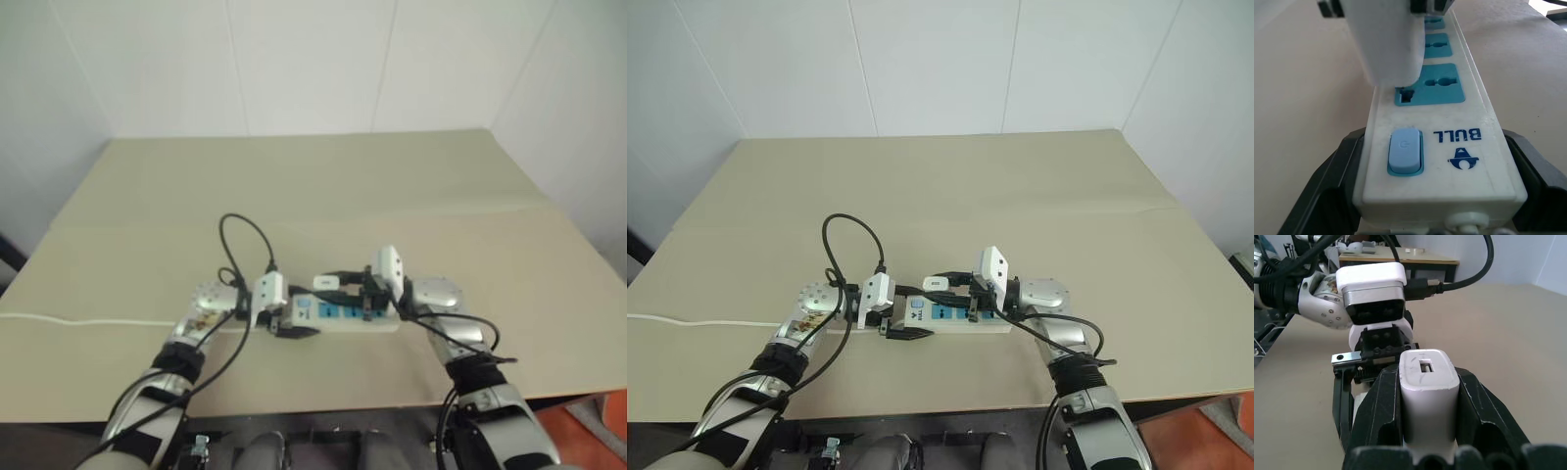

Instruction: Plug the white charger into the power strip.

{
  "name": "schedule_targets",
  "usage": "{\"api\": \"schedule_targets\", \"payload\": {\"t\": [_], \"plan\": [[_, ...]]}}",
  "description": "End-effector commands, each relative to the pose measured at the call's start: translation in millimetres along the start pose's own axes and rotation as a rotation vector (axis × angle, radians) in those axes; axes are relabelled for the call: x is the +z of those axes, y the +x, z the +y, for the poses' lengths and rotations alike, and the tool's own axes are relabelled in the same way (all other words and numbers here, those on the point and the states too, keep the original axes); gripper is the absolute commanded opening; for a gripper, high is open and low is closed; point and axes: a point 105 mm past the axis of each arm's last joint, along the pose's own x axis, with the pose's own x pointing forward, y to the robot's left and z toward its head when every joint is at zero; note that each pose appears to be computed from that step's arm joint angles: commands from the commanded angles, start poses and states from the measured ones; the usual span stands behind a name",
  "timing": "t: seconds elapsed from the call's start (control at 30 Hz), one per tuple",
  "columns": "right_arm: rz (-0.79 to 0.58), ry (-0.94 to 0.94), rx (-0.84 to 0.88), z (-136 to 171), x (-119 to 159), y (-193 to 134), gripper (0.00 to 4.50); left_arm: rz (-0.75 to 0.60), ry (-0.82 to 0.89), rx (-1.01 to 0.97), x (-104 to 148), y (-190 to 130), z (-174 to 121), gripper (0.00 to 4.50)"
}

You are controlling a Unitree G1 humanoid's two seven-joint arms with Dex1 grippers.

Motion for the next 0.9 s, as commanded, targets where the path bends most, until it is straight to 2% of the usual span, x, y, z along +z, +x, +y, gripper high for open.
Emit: {"api": "schedule_targets", "payload": {"t": [0.03,0.57,0.9], "plan": [[-0.025,-0.049,0.025,-1.6,10.1,0.4,1.1,0.1,-0.056,-0.058,-23.1,-1.1,-14.5,3.36],[-0.055,-0.013,0.022,-6.3,8.7,8.2,1.1,0.105,-0.059,-0.055,-24.0,-4.9,-14.8,3.36],[-0.007,0.056,-0.033,-10.3,-10.4,-3.1,1.1,0.102,-0.063,-0.055,-23.9,-5.0,-16.2,3.36]]}}
